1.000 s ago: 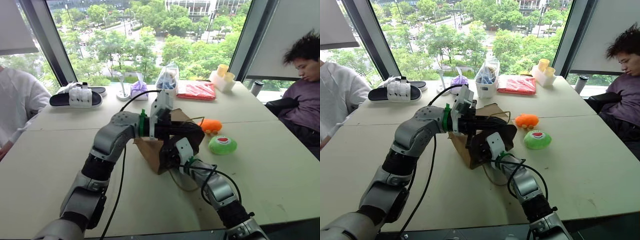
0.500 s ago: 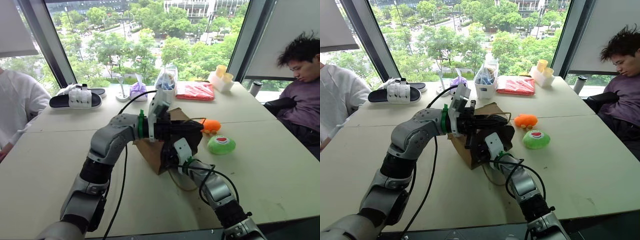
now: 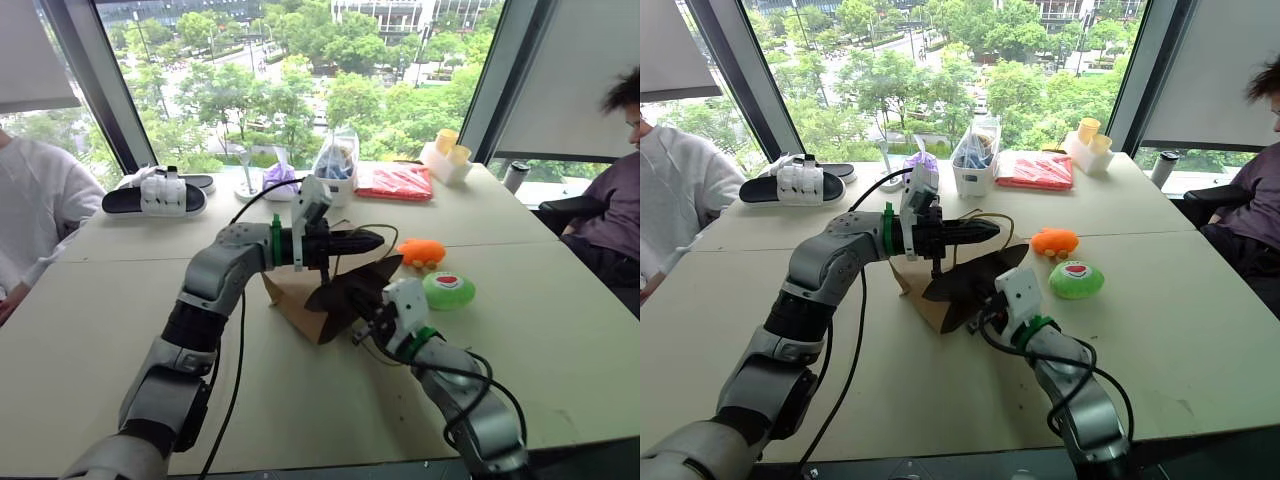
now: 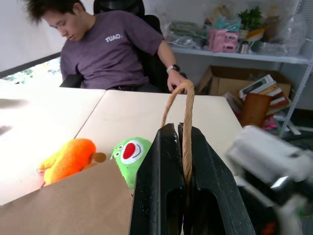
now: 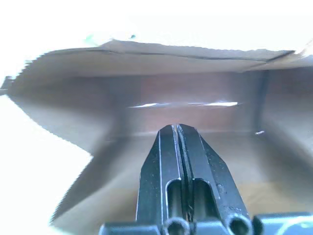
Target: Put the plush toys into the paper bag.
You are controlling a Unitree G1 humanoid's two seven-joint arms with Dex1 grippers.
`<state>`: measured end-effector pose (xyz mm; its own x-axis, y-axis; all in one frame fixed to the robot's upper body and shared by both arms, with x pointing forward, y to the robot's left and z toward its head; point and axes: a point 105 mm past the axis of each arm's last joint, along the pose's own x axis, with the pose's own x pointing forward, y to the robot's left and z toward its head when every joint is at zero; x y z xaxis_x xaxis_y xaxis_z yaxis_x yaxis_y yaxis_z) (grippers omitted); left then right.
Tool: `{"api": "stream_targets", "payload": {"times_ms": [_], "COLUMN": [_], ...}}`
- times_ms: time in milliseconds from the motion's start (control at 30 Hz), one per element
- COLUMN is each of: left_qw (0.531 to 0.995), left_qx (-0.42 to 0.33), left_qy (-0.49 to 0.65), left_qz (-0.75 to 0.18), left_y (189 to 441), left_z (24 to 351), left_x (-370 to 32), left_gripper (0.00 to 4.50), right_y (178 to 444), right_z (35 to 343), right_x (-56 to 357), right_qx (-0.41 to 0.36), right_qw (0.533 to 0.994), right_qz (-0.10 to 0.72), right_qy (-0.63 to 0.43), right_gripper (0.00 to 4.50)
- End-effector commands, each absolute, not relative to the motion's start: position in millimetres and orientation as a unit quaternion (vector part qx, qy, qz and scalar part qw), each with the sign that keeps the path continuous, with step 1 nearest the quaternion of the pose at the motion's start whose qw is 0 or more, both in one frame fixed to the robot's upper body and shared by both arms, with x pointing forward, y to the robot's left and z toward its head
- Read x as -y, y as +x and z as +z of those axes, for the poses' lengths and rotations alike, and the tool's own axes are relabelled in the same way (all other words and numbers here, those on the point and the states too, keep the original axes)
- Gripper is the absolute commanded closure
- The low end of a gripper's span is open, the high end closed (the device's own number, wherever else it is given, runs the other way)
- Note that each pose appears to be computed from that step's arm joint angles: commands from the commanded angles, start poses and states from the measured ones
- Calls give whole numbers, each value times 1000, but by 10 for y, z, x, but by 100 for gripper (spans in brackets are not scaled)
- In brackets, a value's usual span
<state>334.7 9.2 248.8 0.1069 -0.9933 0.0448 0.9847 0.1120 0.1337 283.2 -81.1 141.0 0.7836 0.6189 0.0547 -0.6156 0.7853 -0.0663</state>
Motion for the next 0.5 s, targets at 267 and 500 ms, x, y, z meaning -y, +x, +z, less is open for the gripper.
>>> {"api": "stream_targets", "payload": {"times_ms": [267,500], "left_qw": [739,740], "left_qx": [80,93], "left_qy": [55,32], "left_qz": [-666,-666], "left_y": [3371,3289], "left_z": [2544,2641], "left_x": [-80,-40], "left_gripper": [450,450], "right_y": [2826,3351], "right_z": [2183,1592], "right_x": [1840,2480], "right_qx": [147,5], "right_qw": [974,998], "right_qz": [138,-61], "right_qy": [102,-12], "right_gripper": [163,1]}}
